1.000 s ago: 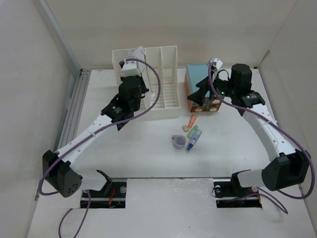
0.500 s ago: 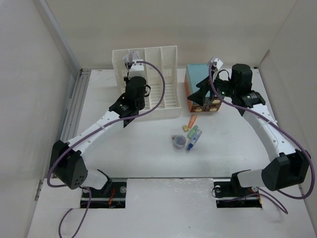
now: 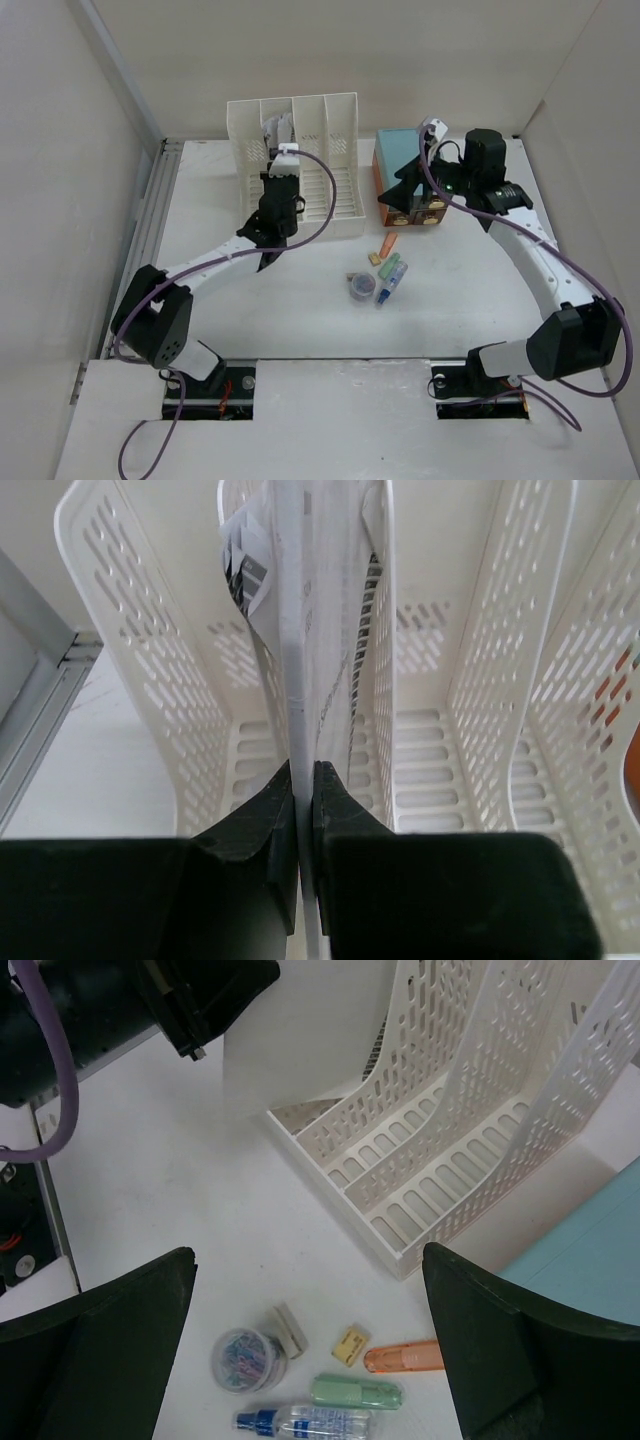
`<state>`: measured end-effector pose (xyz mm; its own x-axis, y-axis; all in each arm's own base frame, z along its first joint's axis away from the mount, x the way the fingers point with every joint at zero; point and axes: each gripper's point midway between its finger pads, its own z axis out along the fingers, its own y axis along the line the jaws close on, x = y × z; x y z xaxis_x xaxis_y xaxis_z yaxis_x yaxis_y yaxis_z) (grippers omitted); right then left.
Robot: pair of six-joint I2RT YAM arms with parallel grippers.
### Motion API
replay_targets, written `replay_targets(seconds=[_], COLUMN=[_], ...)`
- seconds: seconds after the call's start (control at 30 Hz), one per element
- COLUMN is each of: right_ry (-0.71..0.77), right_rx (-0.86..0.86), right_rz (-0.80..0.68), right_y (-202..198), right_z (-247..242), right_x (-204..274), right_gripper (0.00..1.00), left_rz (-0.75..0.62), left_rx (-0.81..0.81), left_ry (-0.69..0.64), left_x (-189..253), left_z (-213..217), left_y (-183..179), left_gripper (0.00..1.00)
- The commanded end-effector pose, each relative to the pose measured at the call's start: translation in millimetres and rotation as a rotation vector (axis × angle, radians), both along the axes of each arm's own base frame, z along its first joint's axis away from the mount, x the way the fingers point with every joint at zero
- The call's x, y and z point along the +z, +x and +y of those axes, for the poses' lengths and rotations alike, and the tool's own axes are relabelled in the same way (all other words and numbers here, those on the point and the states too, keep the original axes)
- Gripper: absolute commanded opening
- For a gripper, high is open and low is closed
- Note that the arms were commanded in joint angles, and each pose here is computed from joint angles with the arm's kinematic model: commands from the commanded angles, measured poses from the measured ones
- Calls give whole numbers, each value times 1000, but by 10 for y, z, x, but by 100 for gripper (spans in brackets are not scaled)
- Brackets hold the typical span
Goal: Organize the desk
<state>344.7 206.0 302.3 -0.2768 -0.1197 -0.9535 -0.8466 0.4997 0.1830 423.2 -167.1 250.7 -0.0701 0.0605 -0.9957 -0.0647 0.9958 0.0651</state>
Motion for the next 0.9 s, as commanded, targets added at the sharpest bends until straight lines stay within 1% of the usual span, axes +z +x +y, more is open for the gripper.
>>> replay_targets(seconds=[0.0, 0.03, 0.13, 0.17, 0.23, 0.27, 0.33, 0.4, 0.57, 0.6, 0.7, 0.77, 0.87], right_ry=[11, 9, 11, 12, 11, 11, 3, 6, 4, 2, -2, 2, 2], right_rx=[15, 15, 23, 23, 23, 23, 25, 34, 34, 24, 27, 26, 26], right_rz=[-8, 1, 11, 2, 11, 11, 23, 23, 34, 43, 35, 35, 36], right_y=[15, 32, 12, 21, 38, 38, 52, 39, 57, 91, 95, 101, 101], right_z=[1, 5, 11, 13, 17, 17, 17, 26, 29, 0, -2, -26, -26], right_x=[9, -24, -58, -44, -77, -77, -154, -150, -189, -223, -224, -219, -219], right_gripper=[100, 100, 100, 100, 100, 100, 100, 100, 100, 100, 100, 100, 100], left_rz=[-260, -259, -347, -362, -406, -410, -440, -484, -540, -543, -574, -577, -592], left_rx=[28, 31, 69, 73, 96, 99, 101, 114, 138, 144, 166, 198, 190], left_ry=[-149, -96, -147, -131, -150, -138, -102, -122, -126, -109, -115, -123, -143], left_x=[533, 368, 318, 315, 348, 339, 408, 578, 687, 651, 681, 726, 889], left_z=[-26, -29, 38, 52, 16, -7, -42, -69, -76, -77, -11, 106, 163], left_y=[-11, -86, -149, -153, -191, -206, -230, -239, -208, -199, -205, -166, -109], left_gripper=[0, 0, 0, 0, 0, 0, 0, 0, 0, 0, 0, 0, 0])
